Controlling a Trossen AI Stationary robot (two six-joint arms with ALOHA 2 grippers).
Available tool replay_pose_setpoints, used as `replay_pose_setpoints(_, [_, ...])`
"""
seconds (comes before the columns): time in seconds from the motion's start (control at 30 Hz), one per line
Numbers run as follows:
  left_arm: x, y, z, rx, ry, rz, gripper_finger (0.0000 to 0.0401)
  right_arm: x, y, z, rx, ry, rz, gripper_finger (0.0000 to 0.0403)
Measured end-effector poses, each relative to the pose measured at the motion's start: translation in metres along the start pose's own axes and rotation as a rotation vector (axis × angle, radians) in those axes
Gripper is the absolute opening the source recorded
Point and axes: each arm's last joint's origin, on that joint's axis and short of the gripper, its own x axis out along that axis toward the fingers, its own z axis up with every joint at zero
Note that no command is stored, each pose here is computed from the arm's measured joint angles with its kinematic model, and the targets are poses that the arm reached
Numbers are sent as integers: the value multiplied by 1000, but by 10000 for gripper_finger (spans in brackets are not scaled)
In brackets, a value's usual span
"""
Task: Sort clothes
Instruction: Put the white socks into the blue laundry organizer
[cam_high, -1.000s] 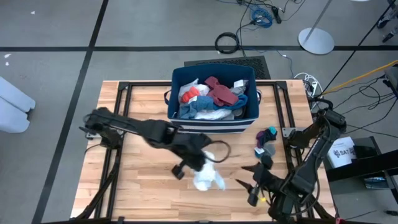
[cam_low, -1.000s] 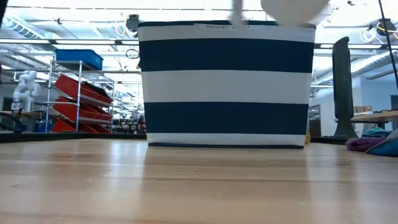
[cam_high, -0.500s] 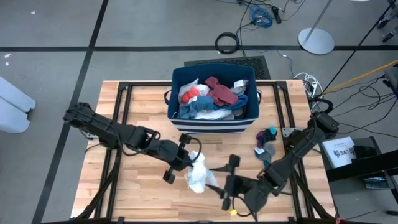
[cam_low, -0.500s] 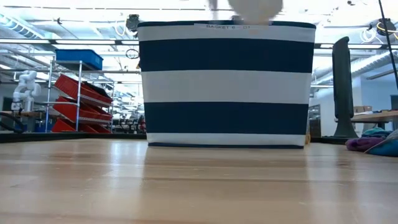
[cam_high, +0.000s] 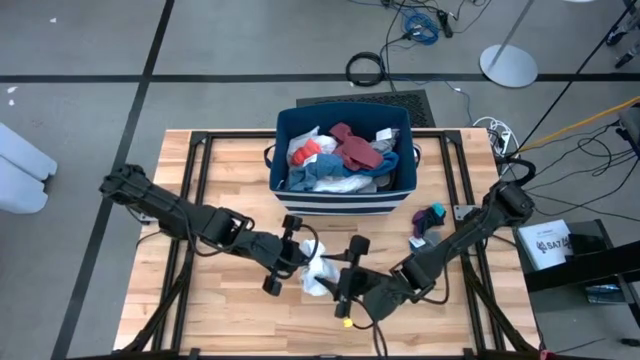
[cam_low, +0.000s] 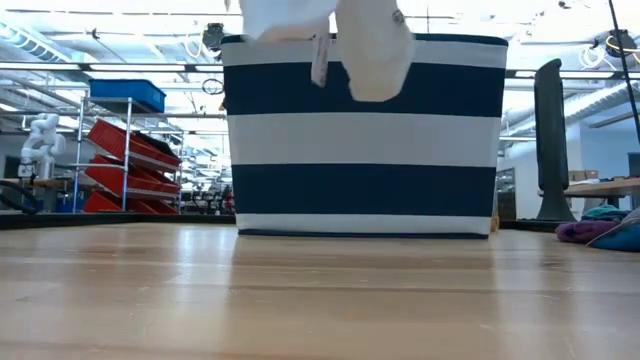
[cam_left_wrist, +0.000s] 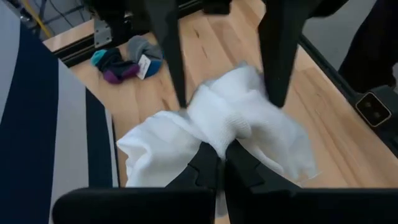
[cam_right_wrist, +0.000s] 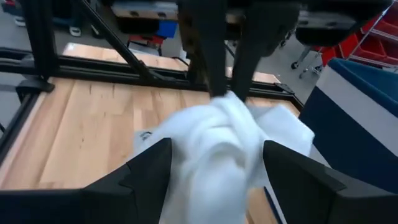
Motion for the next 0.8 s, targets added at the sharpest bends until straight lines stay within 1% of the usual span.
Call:
replay_pose_setpoints(0.1, [1,-3,0,19,4,-20,9,7,-2,-2,-16,11,-8,240])
replay_pose_setpoints(0.33, [1,-4,-1,20,4,-63,11,14,-6,-2,-12,27,49,239])
replay_pose_setpoints(0.43, [1,-4,-1,19,4,-64,22,15,-7,-2,-6,29,63,224])
replay_pose_setpoints(0.5, [2,-4,-1,19,4,-64,31,15,-7,0,5,15,64,202])
replay_pose_setpoints(0.57, [3,-4,-1,25,6,-64,40,15,-7,1,13,8,65,167])
replay_pose_setpoints(0.63, [4,-5,-2,70,14,-65,53,16,-8,0,20,15,65,120])
replay_pose_setpoints(0.73, [3,-5,-2,76,20,-62,83,16,-8,-1,11,23,63,35])
replay_pose_setpoints(0.77, [1,-4,-3,77,23,-51,95,16,-8,-1,0,23,62,20])
replay_pose_setpoints(0.8, [-1,-3,-3,79,30,-35,106,16,-8,-1,-8,22,59,15])
